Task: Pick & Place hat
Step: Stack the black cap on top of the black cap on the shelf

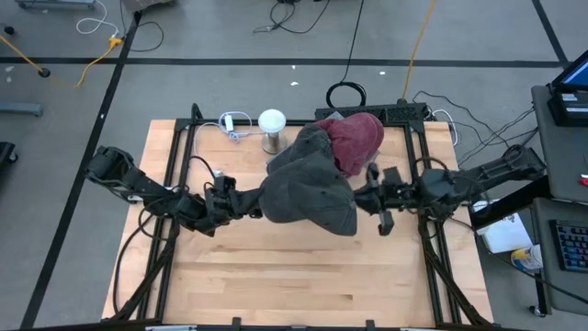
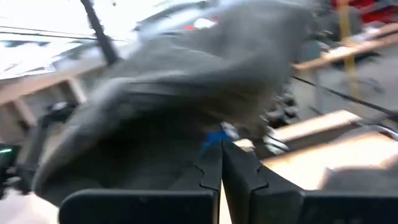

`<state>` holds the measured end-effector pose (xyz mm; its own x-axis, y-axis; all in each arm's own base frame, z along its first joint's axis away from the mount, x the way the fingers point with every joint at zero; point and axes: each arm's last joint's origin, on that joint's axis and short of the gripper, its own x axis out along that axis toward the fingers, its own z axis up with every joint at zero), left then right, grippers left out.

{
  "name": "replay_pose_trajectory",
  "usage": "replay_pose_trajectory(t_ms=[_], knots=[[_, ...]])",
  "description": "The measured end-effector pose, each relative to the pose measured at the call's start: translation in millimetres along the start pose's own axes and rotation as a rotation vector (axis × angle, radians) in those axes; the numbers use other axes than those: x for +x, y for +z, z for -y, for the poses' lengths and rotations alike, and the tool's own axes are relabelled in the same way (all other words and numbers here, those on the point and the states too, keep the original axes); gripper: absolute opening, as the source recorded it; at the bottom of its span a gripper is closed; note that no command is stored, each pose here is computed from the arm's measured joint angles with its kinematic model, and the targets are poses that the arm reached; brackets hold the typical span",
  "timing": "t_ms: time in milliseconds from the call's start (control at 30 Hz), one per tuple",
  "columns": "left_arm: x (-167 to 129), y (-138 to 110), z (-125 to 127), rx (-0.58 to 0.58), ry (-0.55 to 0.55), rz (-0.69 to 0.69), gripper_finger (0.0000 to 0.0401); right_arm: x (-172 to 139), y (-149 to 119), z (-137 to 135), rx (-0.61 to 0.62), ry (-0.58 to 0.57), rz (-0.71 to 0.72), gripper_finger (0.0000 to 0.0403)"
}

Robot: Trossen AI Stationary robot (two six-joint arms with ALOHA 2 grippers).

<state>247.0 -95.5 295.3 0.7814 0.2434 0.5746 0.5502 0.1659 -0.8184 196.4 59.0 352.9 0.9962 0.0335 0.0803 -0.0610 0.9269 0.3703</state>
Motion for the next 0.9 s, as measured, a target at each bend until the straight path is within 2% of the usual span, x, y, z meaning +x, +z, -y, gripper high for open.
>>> replay_pose_trajectory(t_ms=[133, 267, 533, 633, 733, 800, 900], knots=[[1, 0, -4, 0.000, 0.039, -0.002, 0.0008, 20, 2, -3, -0.012, 0.087, 0.080, 0.0001], [1, -1, -7, -0.004, 0.066, 0.006, 0.0008, 26, 23, -11, -0.031, 0.155, 0.170, 0.0001], [4, 4, -9, 0.004, 0.056, 0.006, 0.0008, 31, 49, -20, -0.120, 0.114, 0.157, 0.0001], [7, 10, -9, 0.005, 0.027, 0.026, 0.0008, 27, 46, -16, -0.122, 0.081, 0.058, 0.0001], [8, 19, -9, 0.011, -0.015, 0.043, 0.0008, 20, 33, -9, -0.156, 0.013, -0.118, 0.0000], [7, 23, -13, 0.012, -0.004, 0.047, 0.0008, 15, 25, -6, -0.182, -0.047, -0.201, 0.0000], [2, 29, -19, -0.032, 0.028, 0.082, 0.0008, 7, 21, -4, -0.234, -0.112, -0.251, 0.0000]])
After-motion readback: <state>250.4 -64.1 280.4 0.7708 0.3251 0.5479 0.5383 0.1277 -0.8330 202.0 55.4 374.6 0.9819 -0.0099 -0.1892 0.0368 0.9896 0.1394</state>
